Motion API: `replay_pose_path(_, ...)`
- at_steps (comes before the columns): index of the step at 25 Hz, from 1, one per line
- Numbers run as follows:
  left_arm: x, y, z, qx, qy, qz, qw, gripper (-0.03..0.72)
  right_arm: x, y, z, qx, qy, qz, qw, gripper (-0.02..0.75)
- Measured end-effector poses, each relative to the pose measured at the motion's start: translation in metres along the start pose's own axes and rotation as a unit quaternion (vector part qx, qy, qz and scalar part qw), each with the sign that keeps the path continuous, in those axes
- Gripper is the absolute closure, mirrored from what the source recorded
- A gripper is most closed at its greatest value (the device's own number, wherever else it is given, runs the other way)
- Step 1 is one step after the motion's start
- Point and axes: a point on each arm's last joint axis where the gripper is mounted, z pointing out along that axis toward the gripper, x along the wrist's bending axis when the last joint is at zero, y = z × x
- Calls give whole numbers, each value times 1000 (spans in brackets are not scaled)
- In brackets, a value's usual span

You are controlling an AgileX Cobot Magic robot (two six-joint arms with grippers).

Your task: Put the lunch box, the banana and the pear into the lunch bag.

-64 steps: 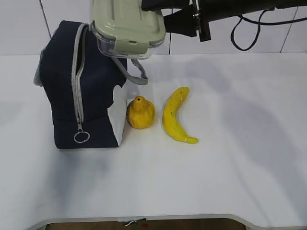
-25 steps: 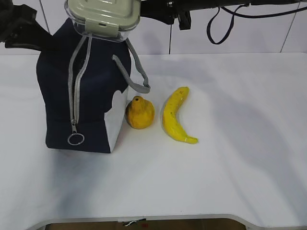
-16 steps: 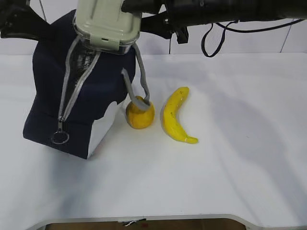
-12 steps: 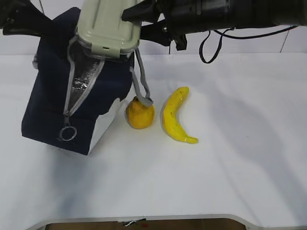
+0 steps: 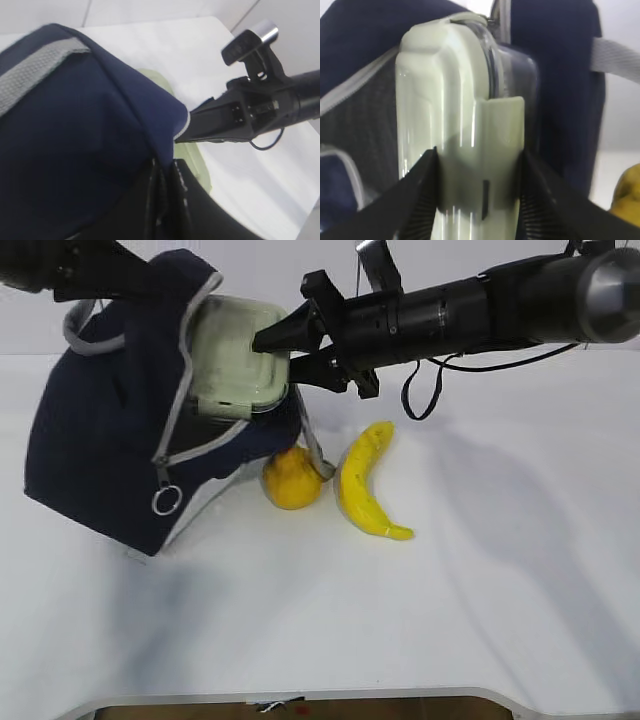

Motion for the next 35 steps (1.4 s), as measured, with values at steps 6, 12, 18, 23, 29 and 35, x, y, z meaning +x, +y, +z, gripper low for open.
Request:
replay_pose_path(6, -13, -7, 24, 17, -21, 13, 1000, 659, 5, -6, 7, 10, 5, -5, 1000, 367)
replay_pose_path(12, -11, -9, 29, 20, -20, 16, 999, 660, 13, -13, 19, 12, 2, -24, 1000, 367)
replay_pose_path(18, -1, -15, 41, 32, -22, 9, 999, 660, 4, -19, 35, 15, -7, -28, 999, 367)
replay_pose_path(23, -1, -14, 42, 29, -24, 14, 999, 660, -20, -24, 48, 27, -10, -3, 1000, 367)
replay_pose_path(29, -1, -14, 42, 28, -25, 16, 999, 661, -32, -26, 55, 30, -5, 15, 999, 367)
replay_pose_path(35, 0, -13, 42, 22, -18, 15, 999, 661, -36, -27, 58, 30, 1, 26, 999, 367)
